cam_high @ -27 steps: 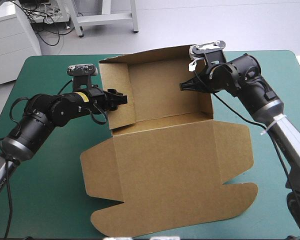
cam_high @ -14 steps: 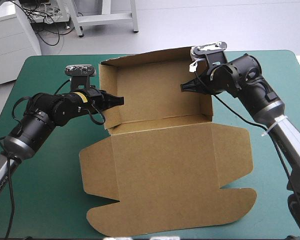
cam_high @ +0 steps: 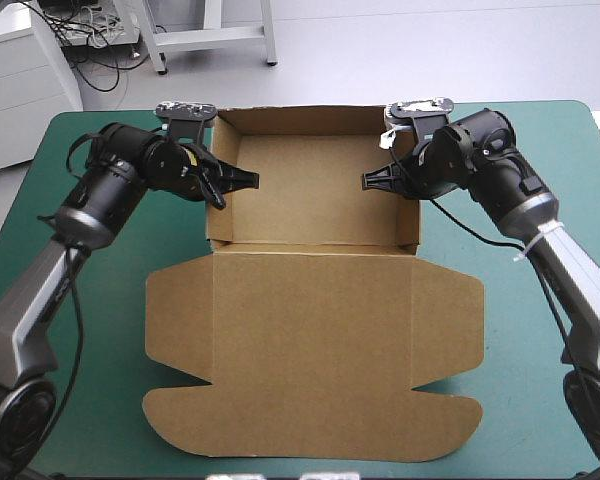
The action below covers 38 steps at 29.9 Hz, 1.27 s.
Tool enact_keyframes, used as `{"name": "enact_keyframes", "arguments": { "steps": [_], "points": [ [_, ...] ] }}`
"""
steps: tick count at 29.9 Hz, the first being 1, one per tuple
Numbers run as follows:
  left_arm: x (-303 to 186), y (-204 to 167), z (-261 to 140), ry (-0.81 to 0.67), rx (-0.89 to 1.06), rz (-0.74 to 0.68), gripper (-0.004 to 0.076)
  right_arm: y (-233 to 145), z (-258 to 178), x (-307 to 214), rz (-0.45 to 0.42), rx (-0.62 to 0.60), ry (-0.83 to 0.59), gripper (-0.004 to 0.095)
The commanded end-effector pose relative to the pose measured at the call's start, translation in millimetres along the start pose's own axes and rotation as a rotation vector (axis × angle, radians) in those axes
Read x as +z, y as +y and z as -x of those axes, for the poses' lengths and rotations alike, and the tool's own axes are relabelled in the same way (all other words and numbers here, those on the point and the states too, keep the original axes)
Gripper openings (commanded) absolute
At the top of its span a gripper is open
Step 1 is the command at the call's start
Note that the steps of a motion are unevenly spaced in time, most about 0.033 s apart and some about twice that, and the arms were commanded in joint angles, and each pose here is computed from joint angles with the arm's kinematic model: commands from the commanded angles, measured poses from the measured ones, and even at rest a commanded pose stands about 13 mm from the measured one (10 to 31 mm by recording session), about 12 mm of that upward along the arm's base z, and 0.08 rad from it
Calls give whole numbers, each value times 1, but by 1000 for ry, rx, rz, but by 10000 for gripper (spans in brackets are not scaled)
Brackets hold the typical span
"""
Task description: Fold the box
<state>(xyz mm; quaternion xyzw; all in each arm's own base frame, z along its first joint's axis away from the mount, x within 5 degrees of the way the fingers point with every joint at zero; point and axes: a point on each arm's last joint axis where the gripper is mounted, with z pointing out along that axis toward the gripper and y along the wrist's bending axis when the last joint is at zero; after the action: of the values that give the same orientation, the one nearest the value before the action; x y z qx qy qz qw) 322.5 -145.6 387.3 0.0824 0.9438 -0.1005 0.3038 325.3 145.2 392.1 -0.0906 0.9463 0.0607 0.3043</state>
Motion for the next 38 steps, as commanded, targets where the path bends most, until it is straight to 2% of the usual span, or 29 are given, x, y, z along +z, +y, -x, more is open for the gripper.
{"name": "enact_keyframes", "arguments": {
  "steps": [1, 5, 10, 14, 21, 29, 31, 34, 38],
  "points": [
    [-10, -7, 23, -62, 34, -8, -32, -14, 6, -7, 38, 4, 2, -4],
    [17, -9, 28, 47, 39, 24, -32, -29, 6, 14, 87, 23, 88, -4],
    [55, -7, 23, 202, 42, 69, -32, -35, 2, 43, 59, 0, 181, -4],
    [83, -9, 18, 271, 35, 64, -32, -35, -2, 63, 57, -19, 250, -4],
    [101, -8, 14, 312, 33, 69, -32, -35, -5, 88, 51, -18, 302, -4],
    [104, -8, 13, 319, 77, 64, -23, -36, -5, 91, 47, -16, 301, 19],
    [104, -8, 13, 319, 82, 63, 14, -36, -4, 91, 47, -11, 288, 50],
    [104, -8, 13, 320, 89, 60, 137, -35, -3, 91, 57, -2, 282, 155],
    [104, -8, 13, 320, 89, 60, 395, -36, -3, 91, 43, 36, 279, 415]
  ]
}}
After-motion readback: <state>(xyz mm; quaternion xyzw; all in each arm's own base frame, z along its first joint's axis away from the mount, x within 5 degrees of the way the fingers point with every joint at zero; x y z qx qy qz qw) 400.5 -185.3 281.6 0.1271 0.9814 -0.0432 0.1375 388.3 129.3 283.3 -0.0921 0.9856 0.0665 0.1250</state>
